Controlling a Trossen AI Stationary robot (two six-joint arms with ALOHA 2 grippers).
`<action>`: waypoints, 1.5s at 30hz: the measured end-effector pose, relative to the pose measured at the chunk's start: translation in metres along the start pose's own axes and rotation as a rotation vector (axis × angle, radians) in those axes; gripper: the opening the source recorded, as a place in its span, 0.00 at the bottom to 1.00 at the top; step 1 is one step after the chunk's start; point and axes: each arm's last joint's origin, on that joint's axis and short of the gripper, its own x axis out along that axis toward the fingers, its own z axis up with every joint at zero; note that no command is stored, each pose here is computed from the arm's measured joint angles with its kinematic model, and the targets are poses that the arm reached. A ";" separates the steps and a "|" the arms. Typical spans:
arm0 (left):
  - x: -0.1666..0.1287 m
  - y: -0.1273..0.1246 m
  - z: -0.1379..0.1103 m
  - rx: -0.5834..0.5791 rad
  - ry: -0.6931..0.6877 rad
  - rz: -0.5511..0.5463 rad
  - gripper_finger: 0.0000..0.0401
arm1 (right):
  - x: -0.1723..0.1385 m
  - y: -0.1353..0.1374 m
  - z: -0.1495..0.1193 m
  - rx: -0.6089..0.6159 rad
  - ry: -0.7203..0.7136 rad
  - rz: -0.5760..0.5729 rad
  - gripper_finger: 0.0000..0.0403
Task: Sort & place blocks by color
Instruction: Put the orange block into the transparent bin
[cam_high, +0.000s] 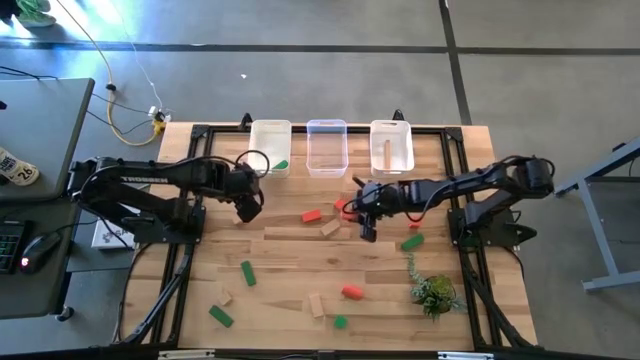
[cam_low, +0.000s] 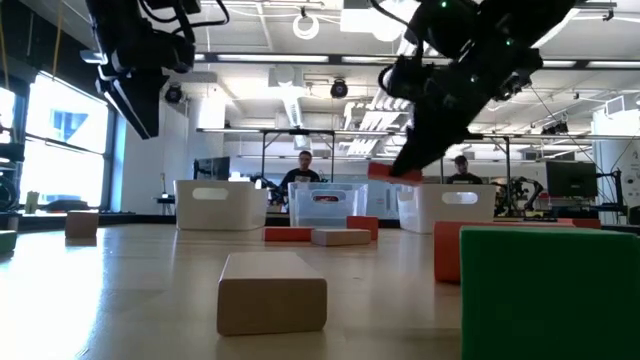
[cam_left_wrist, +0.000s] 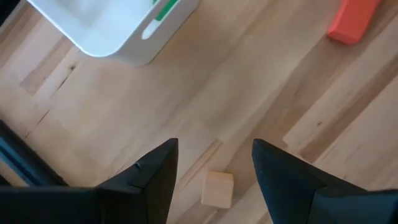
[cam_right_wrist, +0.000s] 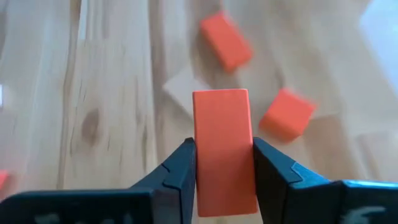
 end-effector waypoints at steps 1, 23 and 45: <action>0.000 -0.001 -0.001 0.005 -0.001 -0.003 0.48 | -0.003 0.000 0.003 0.000 -0.033 -0.014 0.25; -0.004 -0.014 0.002 0.015 -0.121 -0.023 0.48 | -0.032 -0.059 0.057 0.192 -0.614 -0.323 0.25; -0.006 -0.024 0.010 0.067 -0.157 -0.182 0.48 | -0.076 -0.092 0.138 0.159 -0.701 -0.506 0.25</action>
